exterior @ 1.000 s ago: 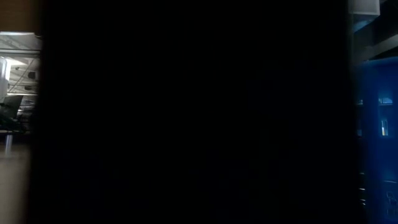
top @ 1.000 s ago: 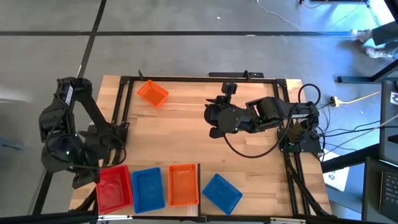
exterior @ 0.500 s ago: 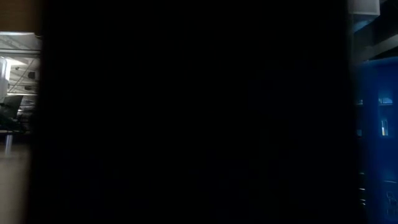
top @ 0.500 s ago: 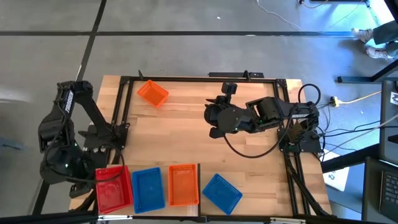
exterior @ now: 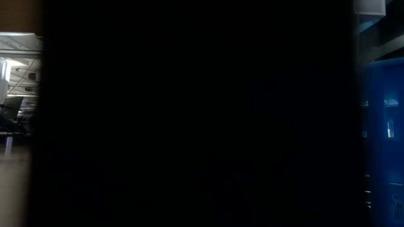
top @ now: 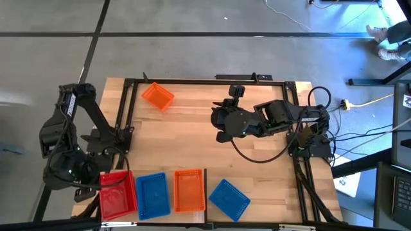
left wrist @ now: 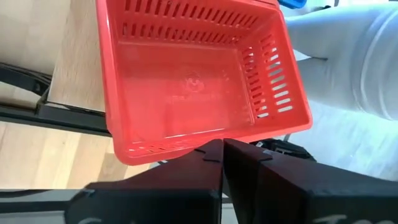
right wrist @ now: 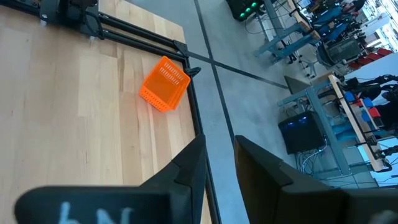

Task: Stack baskets on shelf by color
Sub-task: Stack the red bin on top of the other red bin on the shelf

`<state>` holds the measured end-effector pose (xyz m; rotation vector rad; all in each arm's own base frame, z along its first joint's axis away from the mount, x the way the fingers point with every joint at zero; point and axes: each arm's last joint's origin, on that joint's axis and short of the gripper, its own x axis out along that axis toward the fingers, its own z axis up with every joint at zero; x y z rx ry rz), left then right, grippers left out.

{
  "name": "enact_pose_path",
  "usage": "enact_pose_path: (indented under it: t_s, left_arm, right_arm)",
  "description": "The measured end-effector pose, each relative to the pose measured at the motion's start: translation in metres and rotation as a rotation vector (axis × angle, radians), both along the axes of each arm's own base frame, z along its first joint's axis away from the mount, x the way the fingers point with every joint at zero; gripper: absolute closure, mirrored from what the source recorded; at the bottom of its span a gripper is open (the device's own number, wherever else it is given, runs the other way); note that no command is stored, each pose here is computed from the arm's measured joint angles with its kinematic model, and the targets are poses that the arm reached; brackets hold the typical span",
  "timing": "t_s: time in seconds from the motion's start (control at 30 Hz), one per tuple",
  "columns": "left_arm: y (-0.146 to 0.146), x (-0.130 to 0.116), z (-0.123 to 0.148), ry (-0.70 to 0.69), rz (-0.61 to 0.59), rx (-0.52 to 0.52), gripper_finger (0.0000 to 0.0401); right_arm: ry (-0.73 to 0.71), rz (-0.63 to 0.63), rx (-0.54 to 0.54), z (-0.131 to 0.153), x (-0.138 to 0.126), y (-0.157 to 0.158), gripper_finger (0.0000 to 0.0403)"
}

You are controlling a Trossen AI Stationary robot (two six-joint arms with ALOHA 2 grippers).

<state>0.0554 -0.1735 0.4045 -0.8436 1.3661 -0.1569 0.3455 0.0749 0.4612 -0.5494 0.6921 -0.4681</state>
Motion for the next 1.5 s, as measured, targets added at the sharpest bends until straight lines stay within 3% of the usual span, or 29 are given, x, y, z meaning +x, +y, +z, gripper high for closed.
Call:
enact_pose_path:
  t_s: [0.63,1.0,1.27,1.5]
  left_arm:
    - [0.004,-0.001,-0.003,0.009,-0.02,0.058,0.0401]
    - [0.009,-0.004,0.019,0.041,0.005,-0.06,0.0401]
    - [0.001,-0.006,-0.01,0.204,-0.041,0.012,0.0401]
    - [-0.004,-0.004,-0.02,0.195,-0.056,0.021,0.0401]
  right_arm:
    - [0.0,-0.002,-0.001,0.0,0.0,0.0,0.0315]
    - [0.0,-0.005,-0.051,0.002,0.001,-0.001,0.0315]
    - [-0.007,0.011,-0.036,0.002,0.002,0.0,0.0315]
    - [0.023,0.159,0.091,0.0,0.004,0.005,0.0315]
